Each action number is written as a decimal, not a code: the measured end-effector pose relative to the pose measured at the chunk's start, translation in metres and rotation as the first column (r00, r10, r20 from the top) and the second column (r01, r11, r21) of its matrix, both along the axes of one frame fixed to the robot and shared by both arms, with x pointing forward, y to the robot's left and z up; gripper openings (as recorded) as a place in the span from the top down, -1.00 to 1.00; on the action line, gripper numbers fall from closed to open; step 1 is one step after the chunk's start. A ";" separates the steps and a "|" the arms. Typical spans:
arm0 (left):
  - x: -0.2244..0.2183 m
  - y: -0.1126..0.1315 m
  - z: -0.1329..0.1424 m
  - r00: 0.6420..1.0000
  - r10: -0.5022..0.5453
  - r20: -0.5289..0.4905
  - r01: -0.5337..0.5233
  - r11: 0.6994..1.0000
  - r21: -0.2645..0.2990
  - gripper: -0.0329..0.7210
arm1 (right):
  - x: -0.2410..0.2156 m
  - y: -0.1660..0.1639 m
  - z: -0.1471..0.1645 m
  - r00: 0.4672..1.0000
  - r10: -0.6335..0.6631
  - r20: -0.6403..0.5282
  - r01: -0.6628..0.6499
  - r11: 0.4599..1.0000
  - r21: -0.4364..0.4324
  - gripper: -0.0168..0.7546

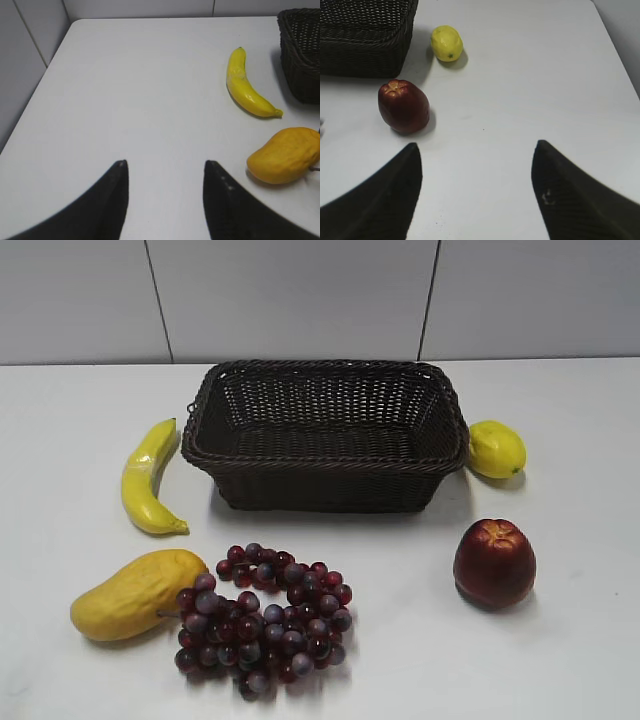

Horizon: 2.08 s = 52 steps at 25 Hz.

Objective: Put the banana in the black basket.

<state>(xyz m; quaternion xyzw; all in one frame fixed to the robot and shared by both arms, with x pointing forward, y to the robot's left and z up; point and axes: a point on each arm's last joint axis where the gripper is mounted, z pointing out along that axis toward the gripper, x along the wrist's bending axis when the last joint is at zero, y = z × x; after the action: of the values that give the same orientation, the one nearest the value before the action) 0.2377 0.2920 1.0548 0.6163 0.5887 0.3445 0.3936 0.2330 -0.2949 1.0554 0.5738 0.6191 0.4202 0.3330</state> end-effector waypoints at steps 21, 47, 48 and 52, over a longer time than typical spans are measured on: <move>0.013 -0.002 0.001 0.998 -0.019 -0.066 0.019 1.000 -0.013 -0.41 | 0.000 0.000 0.000 1.000 0.000 0.000 0.000 1.000 0.000 -0.39; 0.279 -0.003 -0.010 0.795 -0.074 -0.602 0.005 0.993 -0.116 -0.64 | 0.000 0.000 0.000 1.000 0.000 0.000 0.000 1.000 0.000 -0.39; 0.288 -0.006 -0.015 0.782 -0.083 -0.618 0.015 0.993 -0.115 -0.64 | 0.000 0.000 0.000 1.000 0.000 0.000 0.000 1.000 0.000 -0.39; 0.321 -0.035 -0.031 0.753 -0.146 -0.642 0.093 0.989 -0.116 -0.64 | 0.000 0.000 0.000 1.000 0.001 0.000 -0.001 1.000 0.001 -0.39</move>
<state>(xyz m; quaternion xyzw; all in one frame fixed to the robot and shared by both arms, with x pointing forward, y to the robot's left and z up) 0.5583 0.2572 1.0236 0.7180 0.6607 0.0614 0.2103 0.2330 -0.2948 1.0554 0.5737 0.6191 0.4205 0.3326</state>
